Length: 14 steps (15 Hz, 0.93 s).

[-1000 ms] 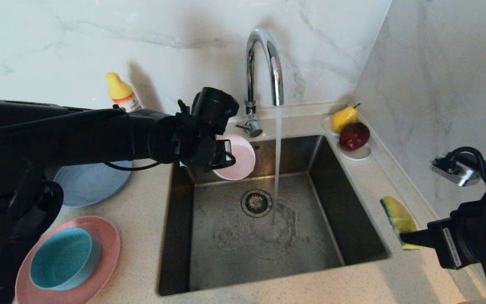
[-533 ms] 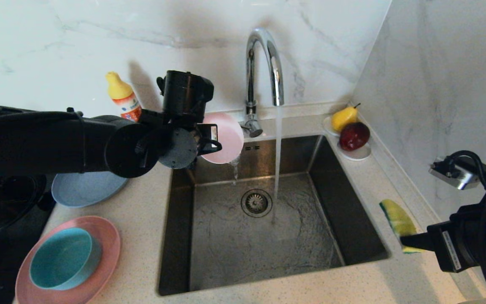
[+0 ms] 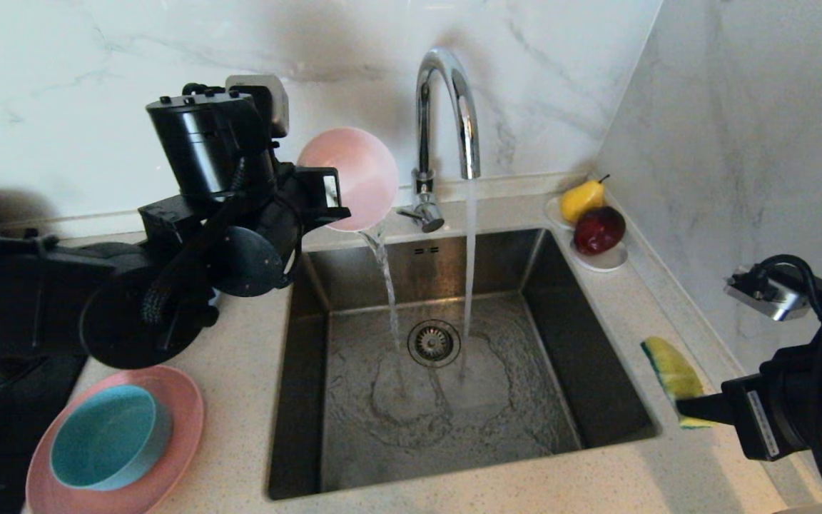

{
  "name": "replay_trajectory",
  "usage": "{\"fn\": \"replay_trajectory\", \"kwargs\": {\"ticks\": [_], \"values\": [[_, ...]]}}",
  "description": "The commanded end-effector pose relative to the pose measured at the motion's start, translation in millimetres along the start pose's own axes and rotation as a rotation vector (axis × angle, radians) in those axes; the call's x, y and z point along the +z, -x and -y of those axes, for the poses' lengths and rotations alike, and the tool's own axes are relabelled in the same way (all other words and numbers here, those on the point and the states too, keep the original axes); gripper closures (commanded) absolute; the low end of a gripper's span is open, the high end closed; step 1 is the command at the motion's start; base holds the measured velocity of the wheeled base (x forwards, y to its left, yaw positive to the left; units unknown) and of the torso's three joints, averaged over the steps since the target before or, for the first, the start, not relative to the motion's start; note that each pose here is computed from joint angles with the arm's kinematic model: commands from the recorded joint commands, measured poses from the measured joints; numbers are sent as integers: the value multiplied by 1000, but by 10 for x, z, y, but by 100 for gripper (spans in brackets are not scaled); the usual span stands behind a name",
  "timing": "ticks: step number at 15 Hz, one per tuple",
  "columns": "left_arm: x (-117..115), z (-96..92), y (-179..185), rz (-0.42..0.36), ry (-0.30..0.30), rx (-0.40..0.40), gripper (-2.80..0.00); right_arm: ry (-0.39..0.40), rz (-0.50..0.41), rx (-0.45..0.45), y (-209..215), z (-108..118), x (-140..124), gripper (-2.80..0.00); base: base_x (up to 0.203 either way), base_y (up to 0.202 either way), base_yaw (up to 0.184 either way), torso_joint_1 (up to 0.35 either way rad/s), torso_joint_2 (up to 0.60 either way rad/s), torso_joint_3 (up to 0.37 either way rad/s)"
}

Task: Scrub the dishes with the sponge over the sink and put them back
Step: Wash the bowl

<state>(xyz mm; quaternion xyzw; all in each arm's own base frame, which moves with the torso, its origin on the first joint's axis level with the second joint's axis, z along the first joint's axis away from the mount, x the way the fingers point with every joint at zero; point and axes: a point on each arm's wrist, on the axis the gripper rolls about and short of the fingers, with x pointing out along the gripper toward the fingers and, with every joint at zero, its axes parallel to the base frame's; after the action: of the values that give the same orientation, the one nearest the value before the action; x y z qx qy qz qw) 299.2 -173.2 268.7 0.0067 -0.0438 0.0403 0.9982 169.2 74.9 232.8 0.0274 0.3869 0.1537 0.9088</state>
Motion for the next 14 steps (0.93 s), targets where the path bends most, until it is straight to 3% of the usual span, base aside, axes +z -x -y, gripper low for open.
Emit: {"fn": "replay_trajectory", "kwargs": {"ticks": [1,6,14], "values": [[87,-88,122,33,23,-26,0,-1,-2,1,-1,-1,0,0,0,0,0,0,0,0],[220,-218,298,88,59,-75,0,0,-16,0,-44,-6,7,0,0,0,0,0,0,0],[185,-195,282,99,77,-106,0,0,-12,0,-38,-7,15,0,0,0,0,0,0,0]]}}
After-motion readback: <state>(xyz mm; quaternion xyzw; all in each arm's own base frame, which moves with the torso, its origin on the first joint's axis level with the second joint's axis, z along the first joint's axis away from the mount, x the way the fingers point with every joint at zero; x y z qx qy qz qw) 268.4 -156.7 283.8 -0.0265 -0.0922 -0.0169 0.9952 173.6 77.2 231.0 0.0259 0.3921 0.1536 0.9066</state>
